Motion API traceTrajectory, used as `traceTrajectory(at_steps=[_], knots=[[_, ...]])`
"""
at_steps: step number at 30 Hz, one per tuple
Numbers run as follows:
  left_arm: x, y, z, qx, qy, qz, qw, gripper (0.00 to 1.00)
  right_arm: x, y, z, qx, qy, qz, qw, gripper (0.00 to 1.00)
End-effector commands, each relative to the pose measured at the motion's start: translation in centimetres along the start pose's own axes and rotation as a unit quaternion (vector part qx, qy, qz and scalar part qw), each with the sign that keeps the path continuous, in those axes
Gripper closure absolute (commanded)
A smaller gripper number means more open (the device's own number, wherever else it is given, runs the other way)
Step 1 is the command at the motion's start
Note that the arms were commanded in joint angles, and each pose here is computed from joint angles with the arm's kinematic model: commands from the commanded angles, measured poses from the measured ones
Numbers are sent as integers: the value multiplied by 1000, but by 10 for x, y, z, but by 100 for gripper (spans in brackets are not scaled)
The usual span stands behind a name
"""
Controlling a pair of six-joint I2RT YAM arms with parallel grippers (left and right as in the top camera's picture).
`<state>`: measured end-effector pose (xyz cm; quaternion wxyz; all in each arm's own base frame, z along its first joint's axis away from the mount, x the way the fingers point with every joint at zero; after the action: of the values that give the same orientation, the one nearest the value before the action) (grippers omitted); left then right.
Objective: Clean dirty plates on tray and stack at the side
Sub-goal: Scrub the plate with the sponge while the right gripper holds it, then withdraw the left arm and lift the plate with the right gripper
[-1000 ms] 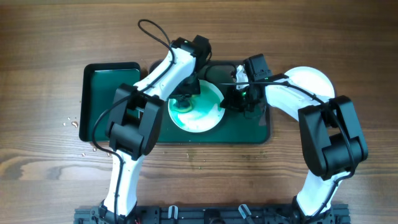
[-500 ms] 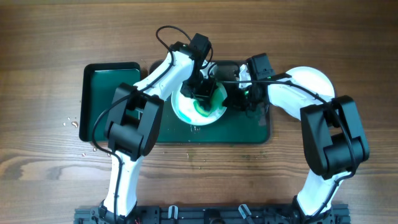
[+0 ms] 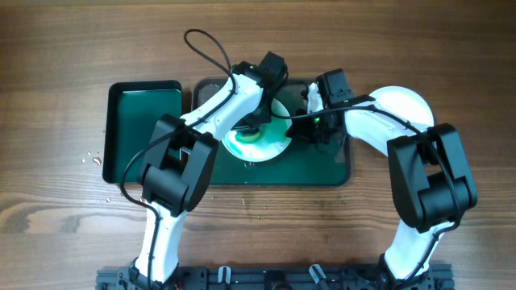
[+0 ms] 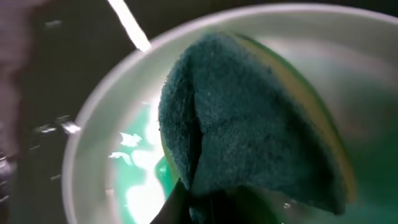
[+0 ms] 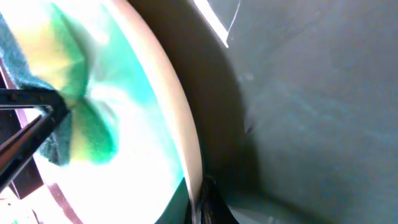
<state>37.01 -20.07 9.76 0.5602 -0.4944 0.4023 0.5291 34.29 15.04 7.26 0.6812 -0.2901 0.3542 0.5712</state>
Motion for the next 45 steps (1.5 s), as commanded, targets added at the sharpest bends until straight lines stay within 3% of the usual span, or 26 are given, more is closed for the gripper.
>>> traceTrajectory(at_steps=[1, 5, 8, 11, 13, 15, 22, 23, 27, 30, 35, 38, 45], knots=[[41, 8, 33, -37, -110, 37, 993, 96, 12, 10, -17, 10, 28, 25, 999, 96], [41, 20, 14, 72, 14, 118, 990, 96, 12, 10, -17, 11, 28, 26, 999, 96], [32, 34, -8, 193, 185, 174, 948, 96, 12, 10, -17, 11, 28, 26, 999, 96], [20, 43, -22, 260, 316, 190, 892, 96, 12, 10, -17, 11, 28, 26, 999, 96], [15, 45, -28, 282, 365, 183, 868, 96, 12, 10, -17, 11, 28, 26, 999, 96], [15, 42, -31, 286, 380, 171, 863, 96, 12, 10, -17, 11, 28, 26, 999, 96], [17, 24, -41, 290, 392, 106, 867, 96, 12, 10, -17, 11, 29, 26, 999, 96], [19, 20, -42, 277, 381, 97, 877, 96, 12, 10, -17, 11, 28, 26, 999, 96], [34, -4, -32, 154, 246, 49, 956, 96, 12, 10, -17, 11, 29, 26, 999, 96], [39, -18, -16, 80, 137, 5, 987, 96, 12, 10, -17, 11, 29, 27, 999, 96], [16, -35, 9, 21, 37, -44, 998, 96, 12, 10, -18, 10, 31, 26, 999, 96], [0, -40, 22, -9, 16, -54, 998, 96, 12, 10, -18, 10, 31, 26, 999, 96], [-17, -19, 45, -46, 2, 20, 999, 96, 11, 12, -18, 11, 33, 30, 999, 96]])
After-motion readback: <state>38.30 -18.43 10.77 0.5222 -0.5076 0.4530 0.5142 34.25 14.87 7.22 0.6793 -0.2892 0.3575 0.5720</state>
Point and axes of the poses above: each gripper's point midway between its finger pads, its own x axis out along the fingers, its own z axis along the line the jaws close on, y = z × x, the point moved 9 cm from there along -x, back along the fingers, and after that the axes turned 7 degrees about x, right-handed, at the moved point
